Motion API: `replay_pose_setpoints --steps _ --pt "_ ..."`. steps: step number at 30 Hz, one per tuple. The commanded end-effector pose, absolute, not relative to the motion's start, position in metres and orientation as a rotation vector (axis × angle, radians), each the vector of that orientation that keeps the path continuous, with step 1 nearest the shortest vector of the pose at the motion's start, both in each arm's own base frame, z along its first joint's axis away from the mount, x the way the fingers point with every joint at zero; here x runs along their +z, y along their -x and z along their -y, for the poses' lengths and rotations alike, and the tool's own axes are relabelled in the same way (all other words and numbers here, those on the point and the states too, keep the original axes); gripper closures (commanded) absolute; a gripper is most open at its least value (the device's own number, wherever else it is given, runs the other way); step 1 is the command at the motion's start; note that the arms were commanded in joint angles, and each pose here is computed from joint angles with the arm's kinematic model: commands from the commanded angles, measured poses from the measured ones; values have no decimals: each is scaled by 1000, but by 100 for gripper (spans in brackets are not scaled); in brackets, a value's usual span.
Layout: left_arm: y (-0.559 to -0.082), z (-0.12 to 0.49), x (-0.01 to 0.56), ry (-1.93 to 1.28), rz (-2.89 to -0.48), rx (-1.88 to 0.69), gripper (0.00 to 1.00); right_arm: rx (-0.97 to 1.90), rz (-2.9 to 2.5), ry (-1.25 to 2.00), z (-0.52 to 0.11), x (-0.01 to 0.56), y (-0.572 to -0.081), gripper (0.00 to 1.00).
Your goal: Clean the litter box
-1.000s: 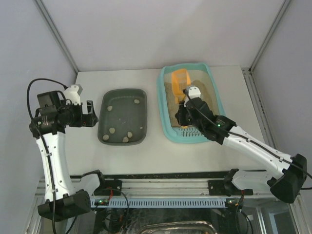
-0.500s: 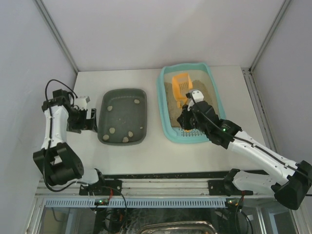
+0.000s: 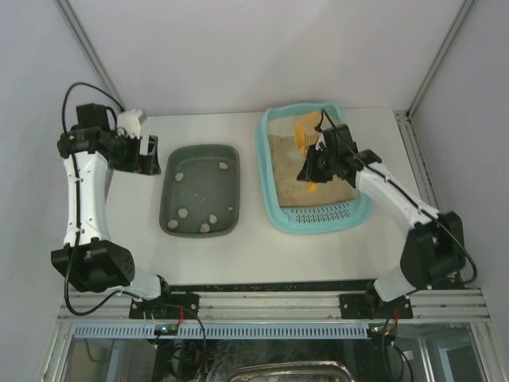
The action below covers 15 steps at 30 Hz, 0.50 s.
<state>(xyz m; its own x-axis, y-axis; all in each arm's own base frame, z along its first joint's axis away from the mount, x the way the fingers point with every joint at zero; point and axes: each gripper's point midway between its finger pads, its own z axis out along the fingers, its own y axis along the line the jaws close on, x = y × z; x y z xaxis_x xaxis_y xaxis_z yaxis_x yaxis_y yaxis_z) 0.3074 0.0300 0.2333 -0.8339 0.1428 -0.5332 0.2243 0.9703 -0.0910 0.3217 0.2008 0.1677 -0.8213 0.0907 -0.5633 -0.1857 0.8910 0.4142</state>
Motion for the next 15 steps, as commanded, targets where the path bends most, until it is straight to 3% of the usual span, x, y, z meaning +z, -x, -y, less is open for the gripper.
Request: replay_pose_setpoints --steps 1,6,15 --pt "-347 -30 320 -225 -2283 -136 0 976 -2593 158 -237 172 -310 100" --pt "-362 -21 349 -195 -2181 -196 0 1094 -2737 120 -249 144 -306 100" --pt "-366 -16 339 -205 -2183 -232 0 615 -2957 -54 -198 92 -301 100"
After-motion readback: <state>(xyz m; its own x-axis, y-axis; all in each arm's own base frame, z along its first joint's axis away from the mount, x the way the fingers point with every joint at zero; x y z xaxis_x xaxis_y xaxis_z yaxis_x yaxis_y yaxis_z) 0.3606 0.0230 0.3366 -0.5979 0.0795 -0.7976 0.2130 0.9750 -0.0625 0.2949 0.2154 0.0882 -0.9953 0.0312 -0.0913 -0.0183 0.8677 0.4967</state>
